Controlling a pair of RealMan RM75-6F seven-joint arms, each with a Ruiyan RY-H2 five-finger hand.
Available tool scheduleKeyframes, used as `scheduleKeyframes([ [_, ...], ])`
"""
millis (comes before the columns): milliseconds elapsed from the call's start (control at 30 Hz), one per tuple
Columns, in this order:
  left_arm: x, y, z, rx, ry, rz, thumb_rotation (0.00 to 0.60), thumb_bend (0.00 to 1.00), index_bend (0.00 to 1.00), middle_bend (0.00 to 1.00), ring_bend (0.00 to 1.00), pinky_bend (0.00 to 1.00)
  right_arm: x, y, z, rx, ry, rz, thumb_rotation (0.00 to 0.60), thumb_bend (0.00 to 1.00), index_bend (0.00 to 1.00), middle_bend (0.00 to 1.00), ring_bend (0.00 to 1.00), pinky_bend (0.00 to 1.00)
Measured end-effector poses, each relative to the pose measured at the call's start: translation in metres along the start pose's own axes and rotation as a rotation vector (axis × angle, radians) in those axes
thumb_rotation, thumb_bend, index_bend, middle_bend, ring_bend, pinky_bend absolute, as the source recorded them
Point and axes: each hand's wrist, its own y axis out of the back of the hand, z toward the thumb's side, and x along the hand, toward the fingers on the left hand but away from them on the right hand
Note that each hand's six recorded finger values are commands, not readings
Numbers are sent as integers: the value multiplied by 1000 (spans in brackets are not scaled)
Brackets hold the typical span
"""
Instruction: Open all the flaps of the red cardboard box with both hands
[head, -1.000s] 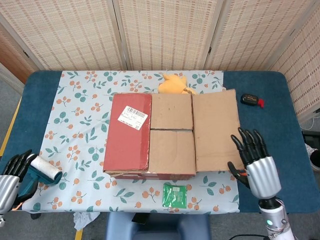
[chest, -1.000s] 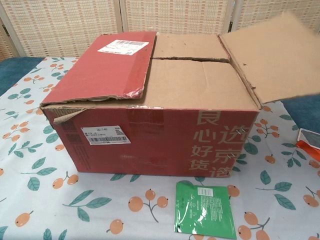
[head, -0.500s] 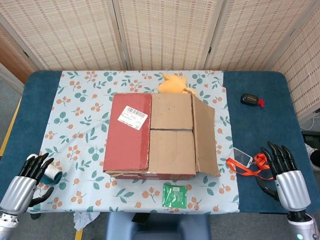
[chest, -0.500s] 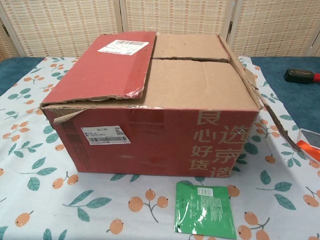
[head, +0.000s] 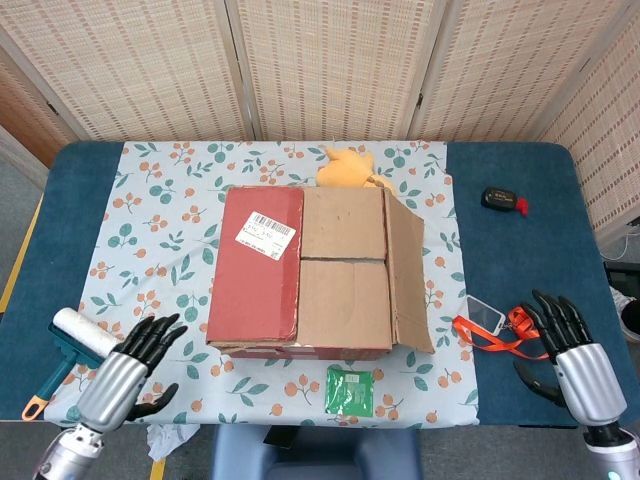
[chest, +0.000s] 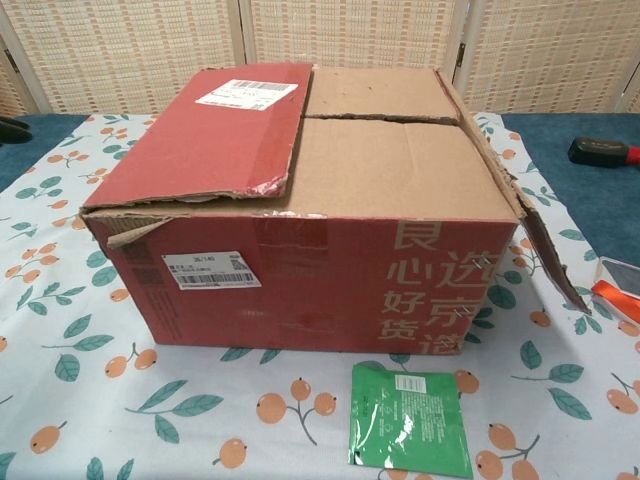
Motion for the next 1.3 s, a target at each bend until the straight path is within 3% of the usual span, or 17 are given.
scheduleKeyframes([
  [300,33,-12,36,75,2,-18,600,420,0,0,0,32,9,14,2,-27,59,17,600,367,0,0,0,0],
  [433,48,-15,54,32,-2,8,600,421,0,0,0,37,12,17,2,-67,95,40,600,368,0,0,0,0],
  [600,60,-17,66,13,-5,21,600,566,0,0,0,38,12,22,-5,-94,97,51,600,368,0,0,0,0],
  [767,74,-22,79,33,0,15,600,574,0,0,0,37,14,24,-6,-98,99,51,600,368,0,0,0,0],
  [1033,94,-26,79,15,32,-18,600,565,0,0,0,33,16,26,-1,-139,140,56,600,368,0,0,0,0],
  [1300,107,-17,75,25,65,21,600,497,0,0,0,0,19,29,-1,-146,151,42,600,367,0,0,0,0],
])
